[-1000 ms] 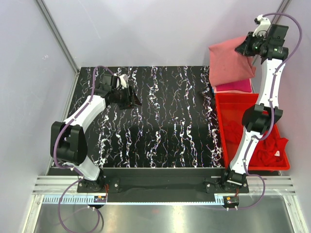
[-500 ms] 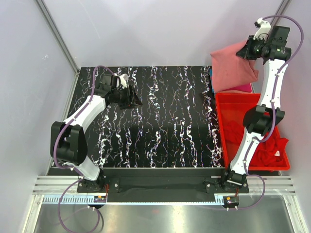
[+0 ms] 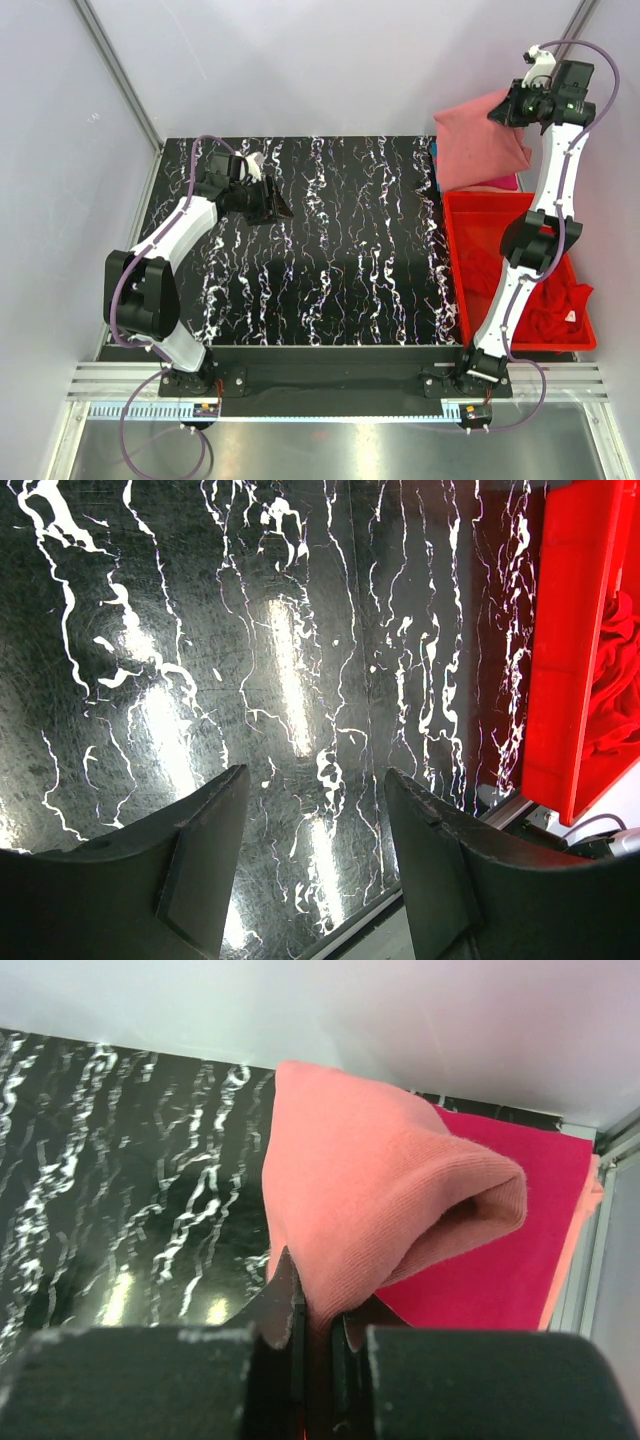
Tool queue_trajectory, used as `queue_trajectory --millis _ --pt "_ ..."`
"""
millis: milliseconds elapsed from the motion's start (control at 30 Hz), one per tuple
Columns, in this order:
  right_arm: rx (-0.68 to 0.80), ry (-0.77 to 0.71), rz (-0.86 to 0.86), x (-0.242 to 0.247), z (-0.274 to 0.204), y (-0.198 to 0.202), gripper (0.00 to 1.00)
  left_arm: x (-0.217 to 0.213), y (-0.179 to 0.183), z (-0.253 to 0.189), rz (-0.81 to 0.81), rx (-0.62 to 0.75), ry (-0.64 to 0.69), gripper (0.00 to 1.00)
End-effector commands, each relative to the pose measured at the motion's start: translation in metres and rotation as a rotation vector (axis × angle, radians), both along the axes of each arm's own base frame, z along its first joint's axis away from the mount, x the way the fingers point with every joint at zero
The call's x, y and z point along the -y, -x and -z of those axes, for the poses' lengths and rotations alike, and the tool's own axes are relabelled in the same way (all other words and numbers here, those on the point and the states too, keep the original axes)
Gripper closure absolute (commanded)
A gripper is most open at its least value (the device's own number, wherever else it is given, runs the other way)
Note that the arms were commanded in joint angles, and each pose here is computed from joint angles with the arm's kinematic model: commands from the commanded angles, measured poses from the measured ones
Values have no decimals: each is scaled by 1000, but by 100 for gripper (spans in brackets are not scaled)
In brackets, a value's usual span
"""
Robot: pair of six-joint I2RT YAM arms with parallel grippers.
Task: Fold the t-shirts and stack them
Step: Neatly place the folded tshirt to the corner
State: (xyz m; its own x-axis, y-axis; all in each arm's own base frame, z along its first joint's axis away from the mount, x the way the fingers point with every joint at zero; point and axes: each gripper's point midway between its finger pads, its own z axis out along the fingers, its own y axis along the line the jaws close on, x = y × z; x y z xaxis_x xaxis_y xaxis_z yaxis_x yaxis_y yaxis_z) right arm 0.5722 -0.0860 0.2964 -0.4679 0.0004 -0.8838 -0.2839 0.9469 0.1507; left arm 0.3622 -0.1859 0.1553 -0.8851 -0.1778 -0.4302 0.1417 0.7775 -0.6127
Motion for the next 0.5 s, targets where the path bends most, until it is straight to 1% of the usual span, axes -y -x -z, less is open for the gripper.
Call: queue_trajectory --millis 0,133,200,267,333,467 --pt "82 18 0 21 -4 -19 100 8 -3 -15 34 44 41 38" --pt "81 70 56 43 30 -46 100 8 -2 -15 34 46 44 38" --pt "108 94 80 51 29 -53 100 8 -2 -16 33 52 46 38" --pt "166 117 90 57 25 -66 100 9 -2 -15 34 47 52 38" --pt "180 122 102 62 34 -74 100 9 -1 -13 40 40 54 38" --pt "210 180 136 77 47 -89 100 11 1 -7 43 23 51 38"
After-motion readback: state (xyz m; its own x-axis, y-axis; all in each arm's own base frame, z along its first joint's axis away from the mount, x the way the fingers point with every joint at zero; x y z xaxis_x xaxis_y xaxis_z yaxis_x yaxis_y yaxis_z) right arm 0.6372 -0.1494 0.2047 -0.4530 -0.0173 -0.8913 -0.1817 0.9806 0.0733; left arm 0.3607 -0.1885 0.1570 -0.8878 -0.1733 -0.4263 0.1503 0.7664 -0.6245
